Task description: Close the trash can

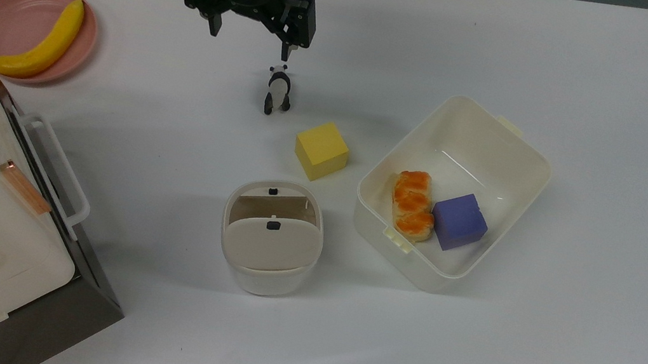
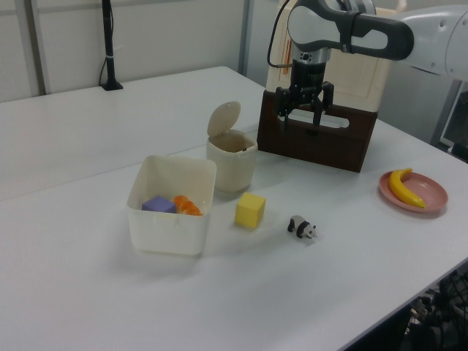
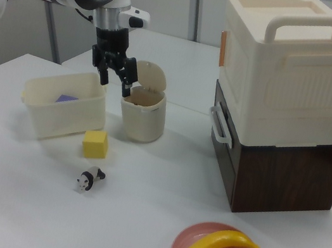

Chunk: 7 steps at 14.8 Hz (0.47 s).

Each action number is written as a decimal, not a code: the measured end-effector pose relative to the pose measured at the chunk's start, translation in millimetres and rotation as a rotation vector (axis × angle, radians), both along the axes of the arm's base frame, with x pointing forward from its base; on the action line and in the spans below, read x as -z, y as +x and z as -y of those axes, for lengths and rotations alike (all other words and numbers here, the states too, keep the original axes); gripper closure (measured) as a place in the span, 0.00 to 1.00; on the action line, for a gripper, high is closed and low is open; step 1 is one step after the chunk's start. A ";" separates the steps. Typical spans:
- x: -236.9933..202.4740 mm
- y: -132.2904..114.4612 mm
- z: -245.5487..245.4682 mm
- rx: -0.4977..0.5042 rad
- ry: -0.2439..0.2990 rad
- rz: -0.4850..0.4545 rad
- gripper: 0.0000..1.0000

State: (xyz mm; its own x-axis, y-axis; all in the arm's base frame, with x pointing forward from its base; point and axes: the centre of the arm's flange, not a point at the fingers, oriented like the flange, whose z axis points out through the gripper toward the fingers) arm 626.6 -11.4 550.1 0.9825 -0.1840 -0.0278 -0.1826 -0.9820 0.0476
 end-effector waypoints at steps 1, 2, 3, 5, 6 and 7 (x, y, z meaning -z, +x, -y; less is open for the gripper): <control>1.0 -0.1 0.0 0.000 0.000 -0.002 0.00; 1.9 0.2 -0.7 -0.001 0.000 -0.004 0.00; 3.2 0.5 -1.5 -0.003 0.000 -0.006 0.00; 5.2 0.9 -2.9 -0.006 0.000 -0.009 0.00; 5.5 0.9 -3.1 -0.008 0.001 -0.010 0.00; 5.5 0.9 -3.1 -0.010 0.001 -0.010 0.00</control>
